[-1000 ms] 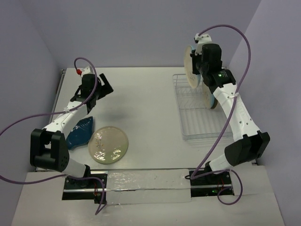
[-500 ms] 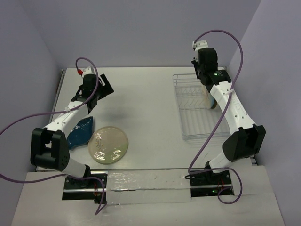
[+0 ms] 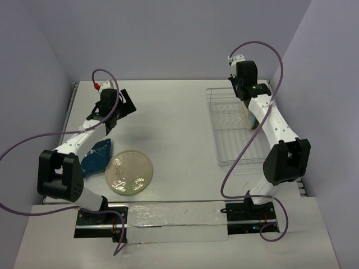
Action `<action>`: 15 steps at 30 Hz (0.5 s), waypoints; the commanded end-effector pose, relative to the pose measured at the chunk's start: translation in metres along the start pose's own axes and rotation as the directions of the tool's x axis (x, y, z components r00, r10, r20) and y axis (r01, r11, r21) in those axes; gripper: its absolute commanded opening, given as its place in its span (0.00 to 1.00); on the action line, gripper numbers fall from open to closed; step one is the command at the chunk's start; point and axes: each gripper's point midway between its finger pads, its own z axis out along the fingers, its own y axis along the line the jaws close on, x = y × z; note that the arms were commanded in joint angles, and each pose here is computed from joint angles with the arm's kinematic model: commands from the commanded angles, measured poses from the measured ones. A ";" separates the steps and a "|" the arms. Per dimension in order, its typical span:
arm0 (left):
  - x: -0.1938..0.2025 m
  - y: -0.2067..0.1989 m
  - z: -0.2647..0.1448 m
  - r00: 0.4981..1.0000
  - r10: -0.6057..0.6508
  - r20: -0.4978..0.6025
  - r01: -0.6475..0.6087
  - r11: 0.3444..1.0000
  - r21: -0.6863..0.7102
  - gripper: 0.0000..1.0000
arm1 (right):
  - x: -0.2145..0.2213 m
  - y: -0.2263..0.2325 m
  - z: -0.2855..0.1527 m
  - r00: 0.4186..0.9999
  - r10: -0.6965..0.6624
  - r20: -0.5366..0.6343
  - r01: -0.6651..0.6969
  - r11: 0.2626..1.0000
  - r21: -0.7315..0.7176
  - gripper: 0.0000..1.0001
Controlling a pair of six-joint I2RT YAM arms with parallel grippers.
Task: Load the plates into the dish rack
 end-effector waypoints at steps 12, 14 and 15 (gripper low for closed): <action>-0.003 -0.005 0.010 1.000 0.019 0.007 -0.019 1.000 -0.014 0.99 | -0.029 -0.022 0.013 0.991 0.041 0.128 -0.049 0.997 0.057 0.00; -0.004 -0.005 0.011 1.000 0.019 0.007 -0.018 1.000 -0.014 0.99 | -0.026 -0.019 0.015 0.991 0.058 0.121 -0.065 0.997 0.053 0.00; -0.004 -0.006 0.011 1.000 0.019 0.006 -0.019 1.000 -0.012 0.99 | -0.025 -0.019 0.016 0.991 0.064 0.119 -0.071 0.996 0.050 0.00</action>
